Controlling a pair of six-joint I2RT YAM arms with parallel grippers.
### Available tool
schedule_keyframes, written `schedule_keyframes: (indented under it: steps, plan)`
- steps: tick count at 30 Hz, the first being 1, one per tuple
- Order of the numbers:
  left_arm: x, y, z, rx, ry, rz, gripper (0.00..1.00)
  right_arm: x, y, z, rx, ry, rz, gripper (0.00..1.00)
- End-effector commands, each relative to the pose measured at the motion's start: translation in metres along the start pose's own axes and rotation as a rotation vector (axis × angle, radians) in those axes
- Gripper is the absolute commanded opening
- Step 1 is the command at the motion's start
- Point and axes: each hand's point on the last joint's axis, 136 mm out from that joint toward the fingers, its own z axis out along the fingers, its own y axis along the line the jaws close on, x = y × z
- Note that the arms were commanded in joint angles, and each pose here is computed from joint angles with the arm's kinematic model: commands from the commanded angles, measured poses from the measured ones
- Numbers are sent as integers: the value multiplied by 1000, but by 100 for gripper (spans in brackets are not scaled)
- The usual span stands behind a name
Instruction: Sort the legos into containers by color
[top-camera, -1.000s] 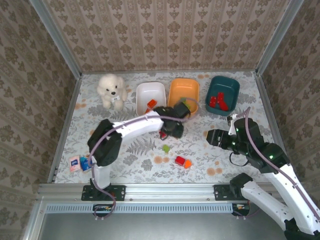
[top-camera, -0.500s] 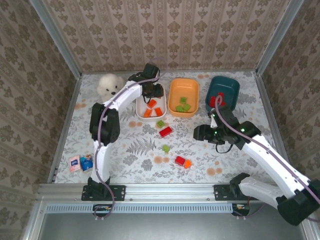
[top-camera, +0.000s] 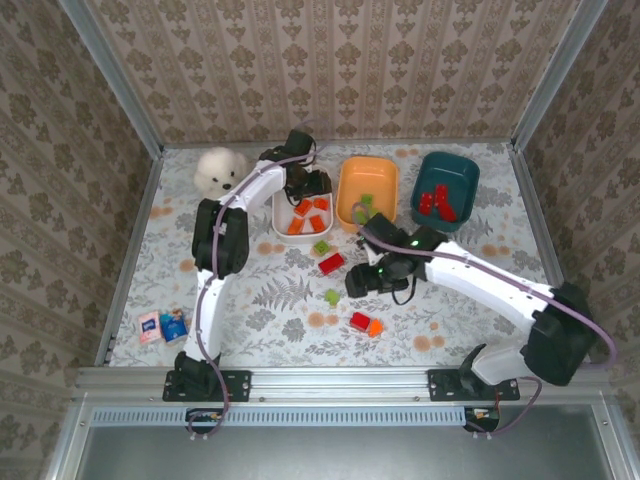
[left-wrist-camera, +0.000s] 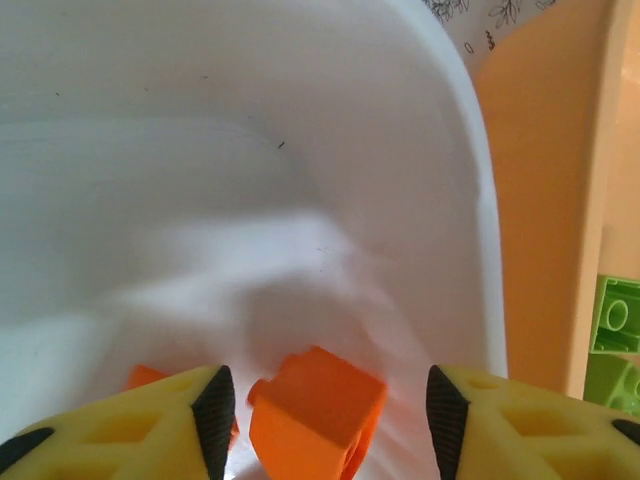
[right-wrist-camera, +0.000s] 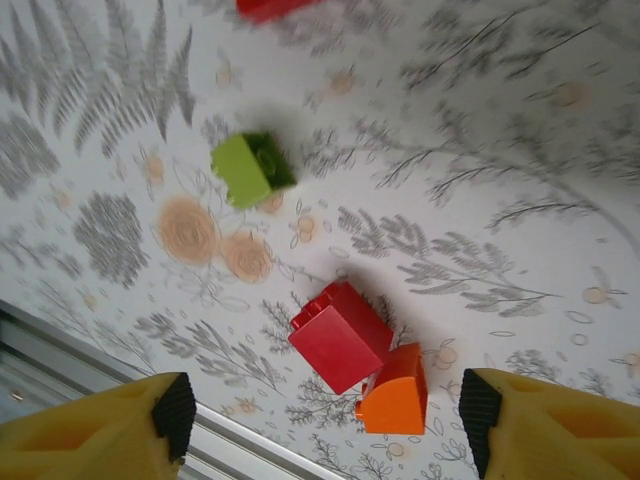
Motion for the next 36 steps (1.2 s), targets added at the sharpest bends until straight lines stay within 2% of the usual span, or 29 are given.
schedule_keyframes:
  steps: [1, 6, 9, 14, 21, 25, 30, 32, 36]
  plan:
    - [-15, -25, -34, 78, -41, -18, 59, 18, 2, 22, 84, 91, -151, 76]
    - [-16, -35, -77, 94, -89, -44, 61, 35, 7, 45, 154, 204, -355, 78]
    - [-21, -17, -112, 92, -151, -107, 62, 38, 6, 55, 196, 259, -439, 79]
    - [-5, 2, -162, 90, -215, -166, 65, 37, -6, 70, 290, 329, -494, 78]
    - [33, 23, -206, 80, -255, -212, 66, 45, -9, 86, 321, 397, -513, 64]
    - [55, 29, -216, 75, -247, -222, 66, 50, -9, 93, 314, 417, -501, 48]
    - [86, 35, -219, 71, -224, -219, 65, 37, -9, 85, 340, 358, -492, 32]
    - [101, 30, -217, 80, -199, -186, 65, 20, -12, 69, 354, 293, -460, 30]
    - [152, 14, -196, 62, -86, -57, 65, -34, -41, 15, 346, 106, -260, 27]
